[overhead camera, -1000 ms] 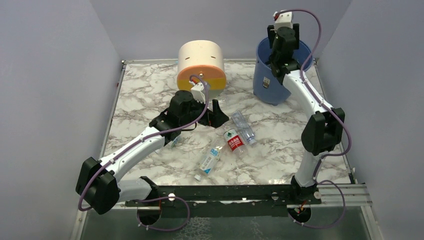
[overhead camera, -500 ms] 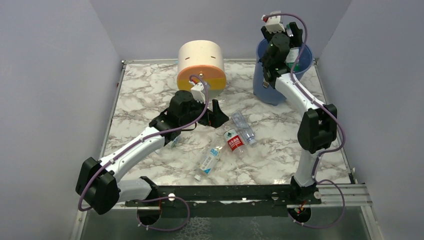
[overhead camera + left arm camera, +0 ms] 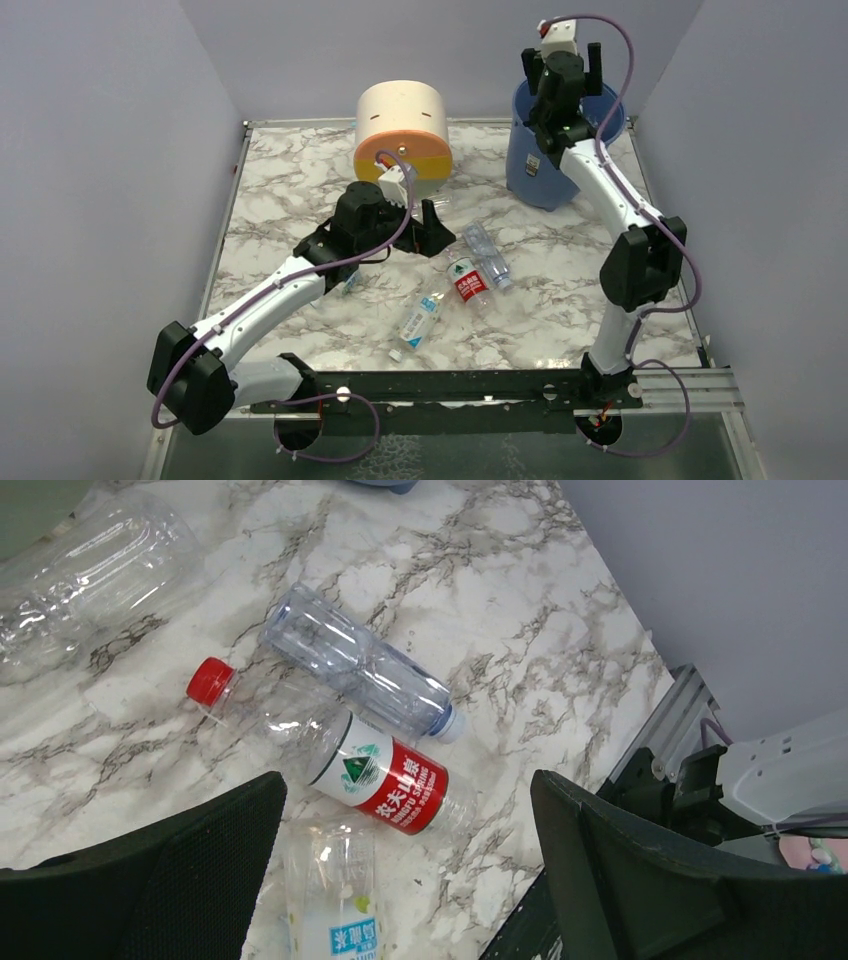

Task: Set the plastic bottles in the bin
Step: Place the plastic bottle in the trash bin, then pick up the plastic bottle at the center of the board.

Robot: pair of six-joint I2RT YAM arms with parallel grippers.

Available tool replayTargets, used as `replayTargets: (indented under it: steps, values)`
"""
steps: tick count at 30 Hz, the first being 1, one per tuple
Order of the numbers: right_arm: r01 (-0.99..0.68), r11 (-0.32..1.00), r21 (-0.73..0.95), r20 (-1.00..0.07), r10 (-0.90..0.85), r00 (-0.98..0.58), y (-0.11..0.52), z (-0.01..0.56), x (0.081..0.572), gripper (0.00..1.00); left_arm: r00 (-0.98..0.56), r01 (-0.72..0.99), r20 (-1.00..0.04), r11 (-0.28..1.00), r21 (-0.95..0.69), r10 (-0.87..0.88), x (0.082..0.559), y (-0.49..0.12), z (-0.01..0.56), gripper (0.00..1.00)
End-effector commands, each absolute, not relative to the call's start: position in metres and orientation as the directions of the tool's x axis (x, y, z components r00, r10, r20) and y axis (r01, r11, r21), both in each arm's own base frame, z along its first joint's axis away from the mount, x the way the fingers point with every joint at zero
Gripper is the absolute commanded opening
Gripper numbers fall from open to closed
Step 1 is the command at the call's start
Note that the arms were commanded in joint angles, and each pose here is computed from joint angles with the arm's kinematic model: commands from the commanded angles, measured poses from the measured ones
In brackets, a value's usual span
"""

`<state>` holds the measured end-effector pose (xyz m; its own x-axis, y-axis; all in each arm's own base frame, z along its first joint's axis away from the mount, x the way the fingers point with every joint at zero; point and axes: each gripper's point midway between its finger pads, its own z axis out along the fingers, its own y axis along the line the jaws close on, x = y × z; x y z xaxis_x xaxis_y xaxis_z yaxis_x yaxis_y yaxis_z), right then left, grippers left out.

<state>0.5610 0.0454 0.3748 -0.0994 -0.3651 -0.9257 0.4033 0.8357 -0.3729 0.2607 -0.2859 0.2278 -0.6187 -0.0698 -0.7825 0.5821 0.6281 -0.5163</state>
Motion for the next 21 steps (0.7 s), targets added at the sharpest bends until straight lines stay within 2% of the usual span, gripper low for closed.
replayTargets:
  steps: [1,7,21]
  values:
    - [0.203,0.972,-0.113,-0.993,-0.108,-0.039,0.078,0.42,0.53,0.99,-0.626,0.537,-0.775,0.676,-0.504,-0.081,0.262,-0.274,0.239,0.99]
    - [-0.05,0.997,0.063,-0.989,0.056,-0.14,0.12,0.407,0.491,1.0,-0.695,0.473,-0.717,0.713,-0.518,-0.059,0.245,-0.259,0.222,0.99]
    - [-0.32,0.889,0.328,-0.91,0.207,-0.359,0.171,0.34,0.407,1.0,-0.847,0.36,-0.531,0.762,-0.538,0.025,0.184,-0.242,0.145,0.99]
